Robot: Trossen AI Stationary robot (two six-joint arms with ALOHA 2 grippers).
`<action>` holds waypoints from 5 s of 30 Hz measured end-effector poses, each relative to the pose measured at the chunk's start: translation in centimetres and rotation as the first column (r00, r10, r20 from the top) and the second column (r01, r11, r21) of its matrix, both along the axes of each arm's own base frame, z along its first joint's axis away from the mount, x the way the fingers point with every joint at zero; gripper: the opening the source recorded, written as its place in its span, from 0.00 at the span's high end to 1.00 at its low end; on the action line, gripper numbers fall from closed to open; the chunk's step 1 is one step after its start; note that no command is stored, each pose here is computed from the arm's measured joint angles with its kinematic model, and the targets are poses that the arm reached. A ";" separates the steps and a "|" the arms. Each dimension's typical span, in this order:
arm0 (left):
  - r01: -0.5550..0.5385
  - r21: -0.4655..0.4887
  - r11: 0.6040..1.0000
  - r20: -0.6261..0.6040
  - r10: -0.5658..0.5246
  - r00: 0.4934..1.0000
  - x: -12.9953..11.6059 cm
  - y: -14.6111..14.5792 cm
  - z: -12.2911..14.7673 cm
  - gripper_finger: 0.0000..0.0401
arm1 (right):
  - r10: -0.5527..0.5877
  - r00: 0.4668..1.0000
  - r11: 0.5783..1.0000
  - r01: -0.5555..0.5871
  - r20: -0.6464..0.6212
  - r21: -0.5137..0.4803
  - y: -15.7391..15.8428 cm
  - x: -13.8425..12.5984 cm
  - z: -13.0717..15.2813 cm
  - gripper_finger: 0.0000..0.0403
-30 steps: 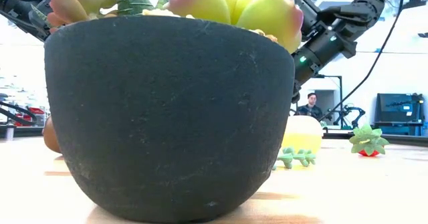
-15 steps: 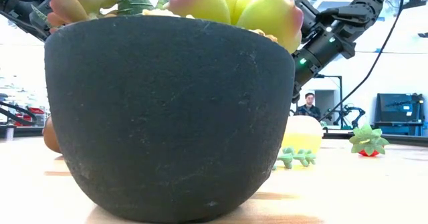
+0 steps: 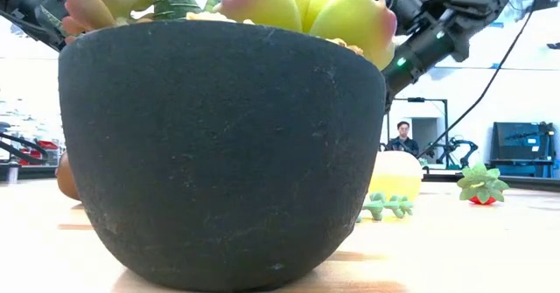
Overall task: Pick and placing Produce into tupperware
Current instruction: Put the left red strawberry into the transparent container
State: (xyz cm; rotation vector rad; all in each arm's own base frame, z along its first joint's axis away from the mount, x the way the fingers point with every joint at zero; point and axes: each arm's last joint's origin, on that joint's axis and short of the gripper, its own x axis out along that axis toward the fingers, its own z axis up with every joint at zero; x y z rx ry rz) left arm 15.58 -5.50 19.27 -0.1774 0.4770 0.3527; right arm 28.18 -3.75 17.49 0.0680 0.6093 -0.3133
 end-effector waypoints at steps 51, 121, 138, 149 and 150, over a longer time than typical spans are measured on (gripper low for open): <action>0.110 0.034 0.993 -0.096 -0.107 0.990 7.0 0.2 -6.0 0.20 | -0.029 0.937 0.994 0.064 -0.348 0.088 6.5 -7.1 1.8 0.38; 0.144 0.073 0.987 -0.180 -0.129 0.975 11.0 1.2 -9.4 0.65 | -0.025 0.937 0.997 0.050 -0.347 0.064 6.8 -7.2 1.8 0.38; 0.178 0.091 0.980 -0.165 -0.161 0.973 9.9 1.1 -6.3 0.65 | -0.024 0.940 0.997 0.050 -0.340 0.066 6.8 -7.1 1.8 0.38; 0.152 0.222 0.963 -0.085 -0.136 0.987 9.1 1.7 -2.9 0.65 | -0.024 0.944 0.996 0.049 -0.330 0.069 6.8 -7.1 1.9 0.38; 0.142 0.235 0.962 -0.079 -0.126 0.989 9.2 1.9 -2.8 0.65 | -0.024 0.945 0.996 0.049 -0.327 0.069 6.8 -7.0 1.9 0.38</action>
